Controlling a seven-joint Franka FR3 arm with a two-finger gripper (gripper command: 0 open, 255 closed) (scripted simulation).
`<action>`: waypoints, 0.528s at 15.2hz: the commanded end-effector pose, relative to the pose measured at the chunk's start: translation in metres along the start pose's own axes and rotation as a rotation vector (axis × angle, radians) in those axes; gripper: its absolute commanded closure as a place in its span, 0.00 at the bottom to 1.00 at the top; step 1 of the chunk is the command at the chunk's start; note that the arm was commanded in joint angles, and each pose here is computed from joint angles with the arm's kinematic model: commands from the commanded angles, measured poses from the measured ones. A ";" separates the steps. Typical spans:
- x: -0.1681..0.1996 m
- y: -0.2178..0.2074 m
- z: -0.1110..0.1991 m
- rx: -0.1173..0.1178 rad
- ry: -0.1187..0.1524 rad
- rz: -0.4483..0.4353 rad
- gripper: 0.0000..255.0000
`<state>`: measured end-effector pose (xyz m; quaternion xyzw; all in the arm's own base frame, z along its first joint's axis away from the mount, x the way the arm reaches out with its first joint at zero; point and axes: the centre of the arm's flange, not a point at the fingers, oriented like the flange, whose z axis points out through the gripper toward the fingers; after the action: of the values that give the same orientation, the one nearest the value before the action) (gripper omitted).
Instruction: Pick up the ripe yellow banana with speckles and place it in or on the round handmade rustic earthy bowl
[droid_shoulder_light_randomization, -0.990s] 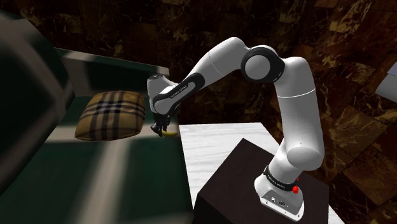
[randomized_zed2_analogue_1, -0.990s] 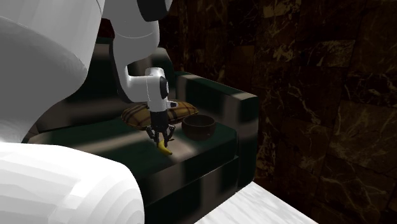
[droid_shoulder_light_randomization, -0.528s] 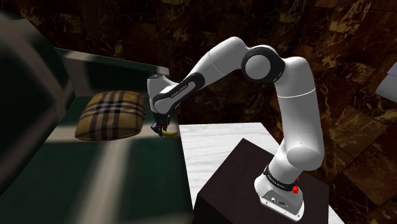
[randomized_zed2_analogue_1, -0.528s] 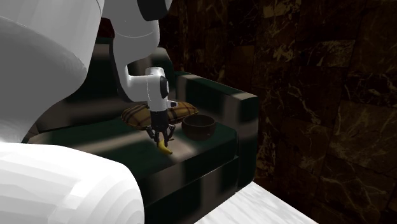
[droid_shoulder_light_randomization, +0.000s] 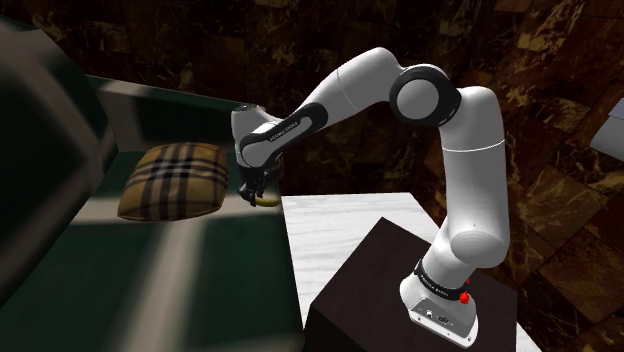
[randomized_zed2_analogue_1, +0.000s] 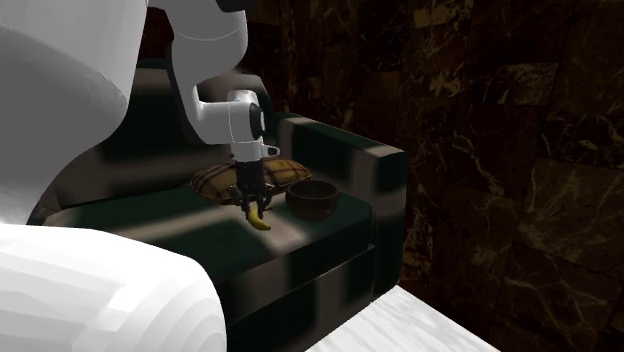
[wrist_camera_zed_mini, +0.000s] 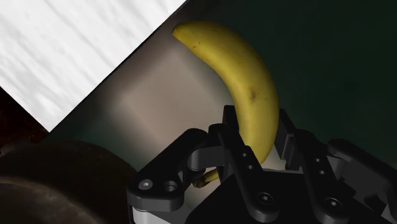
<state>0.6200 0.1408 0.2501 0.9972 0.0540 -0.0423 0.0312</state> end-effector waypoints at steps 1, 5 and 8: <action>0.000 0.001 -0.011 0.000 0.000 0.000 1.00; -0.002 0.002 -0.032 0.000 0.000 0.000 1.00; -0.004 0.003 -0.048 0.000 0.000 0.000 1.00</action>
<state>0.6221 0.1398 0.2924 0.9972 0.0539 -0.0423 0.0312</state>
